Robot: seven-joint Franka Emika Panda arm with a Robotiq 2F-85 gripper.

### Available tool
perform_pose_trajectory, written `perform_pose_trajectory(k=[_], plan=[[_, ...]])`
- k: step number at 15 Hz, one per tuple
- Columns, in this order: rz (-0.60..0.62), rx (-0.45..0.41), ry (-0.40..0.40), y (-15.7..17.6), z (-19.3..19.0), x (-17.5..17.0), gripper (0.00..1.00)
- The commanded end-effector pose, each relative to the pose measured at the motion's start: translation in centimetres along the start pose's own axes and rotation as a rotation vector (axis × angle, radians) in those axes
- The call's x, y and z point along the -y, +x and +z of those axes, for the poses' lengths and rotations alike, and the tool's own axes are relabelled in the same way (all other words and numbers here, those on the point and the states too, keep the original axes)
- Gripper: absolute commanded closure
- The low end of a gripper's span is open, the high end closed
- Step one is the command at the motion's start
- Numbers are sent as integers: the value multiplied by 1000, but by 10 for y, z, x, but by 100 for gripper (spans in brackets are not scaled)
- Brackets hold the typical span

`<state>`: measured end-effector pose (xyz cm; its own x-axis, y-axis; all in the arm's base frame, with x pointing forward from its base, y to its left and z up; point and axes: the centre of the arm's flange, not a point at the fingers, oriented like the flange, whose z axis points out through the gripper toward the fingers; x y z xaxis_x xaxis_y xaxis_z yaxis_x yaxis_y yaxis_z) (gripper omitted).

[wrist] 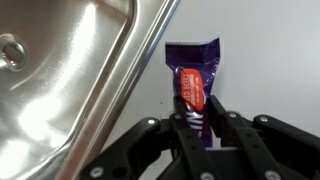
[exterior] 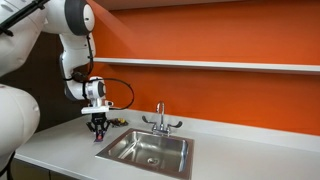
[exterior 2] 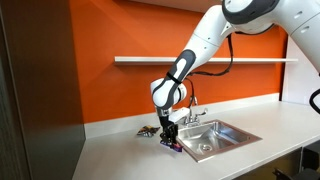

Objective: Remove the snack packet from the sink

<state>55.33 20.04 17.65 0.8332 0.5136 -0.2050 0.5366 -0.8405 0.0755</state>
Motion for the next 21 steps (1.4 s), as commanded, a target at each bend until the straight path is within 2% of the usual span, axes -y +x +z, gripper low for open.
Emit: perform_pose_trajectory(k=[1,7,8,9,11,17,21], plan=[[-39,-9,-7,7,0,2,93],[-42,-3,-4,7,4,3,93],[-42,-2,-4,7,4,3,84],[-41,-1,-4,7,4,3,47],[-41,-2,-6,7,4,3,44],[-9,-23,-11,0,-6,-6,1],[36,-44,-15,-8,-17,-21,0]])
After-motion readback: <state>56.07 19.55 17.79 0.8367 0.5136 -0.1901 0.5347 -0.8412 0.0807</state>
